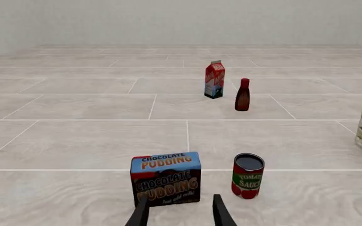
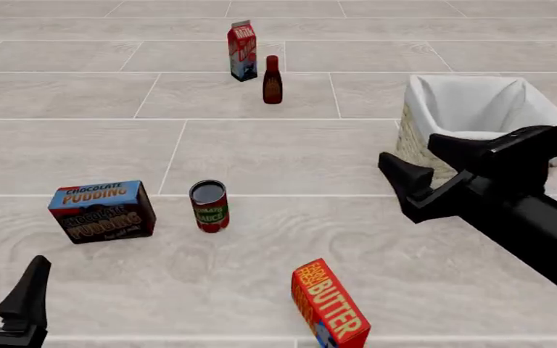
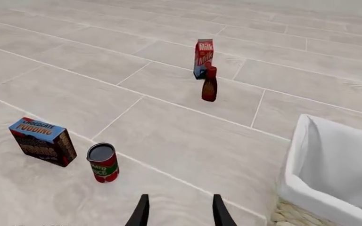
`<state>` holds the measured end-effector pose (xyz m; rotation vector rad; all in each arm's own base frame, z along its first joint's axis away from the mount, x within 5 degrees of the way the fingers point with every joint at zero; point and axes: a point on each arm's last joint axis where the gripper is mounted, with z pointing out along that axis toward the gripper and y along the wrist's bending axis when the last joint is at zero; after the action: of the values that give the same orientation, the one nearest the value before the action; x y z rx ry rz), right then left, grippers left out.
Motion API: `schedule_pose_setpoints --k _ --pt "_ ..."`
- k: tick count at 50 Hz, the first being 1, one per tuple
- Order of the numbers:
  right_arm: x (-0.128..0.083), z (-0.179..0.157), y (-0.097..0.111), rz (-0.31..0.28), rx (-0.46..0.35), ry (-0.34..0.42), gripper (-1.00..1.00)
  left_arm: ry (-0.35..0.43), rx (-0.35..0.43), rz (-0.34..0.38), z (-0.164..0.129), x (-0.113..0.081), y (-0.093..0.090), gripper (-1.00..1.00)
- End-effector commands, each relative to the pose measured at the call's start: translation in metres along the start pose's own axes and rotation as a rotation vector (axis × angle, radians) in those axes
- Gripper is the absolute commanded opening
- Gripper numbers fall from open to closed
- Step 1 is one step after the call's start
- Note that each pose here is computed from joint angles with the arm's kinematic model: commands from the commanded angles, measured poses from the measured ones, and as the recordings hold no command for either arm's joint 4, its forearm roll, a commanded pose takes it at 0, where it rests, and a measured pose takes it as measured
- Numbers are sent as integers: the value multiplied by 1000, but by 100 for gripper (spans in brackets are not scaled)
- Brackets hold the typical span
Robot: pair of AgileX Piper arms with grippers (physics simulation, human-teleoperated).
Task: Pick the tomato sauce and place it in the basket.
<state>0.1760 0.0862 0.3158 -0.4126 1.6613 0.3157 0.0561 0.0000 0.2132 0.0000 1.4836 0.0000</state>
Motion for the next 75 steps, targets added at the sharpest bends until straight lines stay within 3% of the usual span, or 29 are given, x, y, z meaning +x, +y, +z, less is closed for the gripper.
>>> schedule_pose_setpoints --k 1,36,75 --pt "8 28 10 -10 -46 34 100 0 0 0 0 0 0 100" --pt "23 104 48 -40 -158 94 100 0 0 0 0 0 0 100" --pt "27 153 93 -72 -262 131 100 0 0 0 0 0 0 100"
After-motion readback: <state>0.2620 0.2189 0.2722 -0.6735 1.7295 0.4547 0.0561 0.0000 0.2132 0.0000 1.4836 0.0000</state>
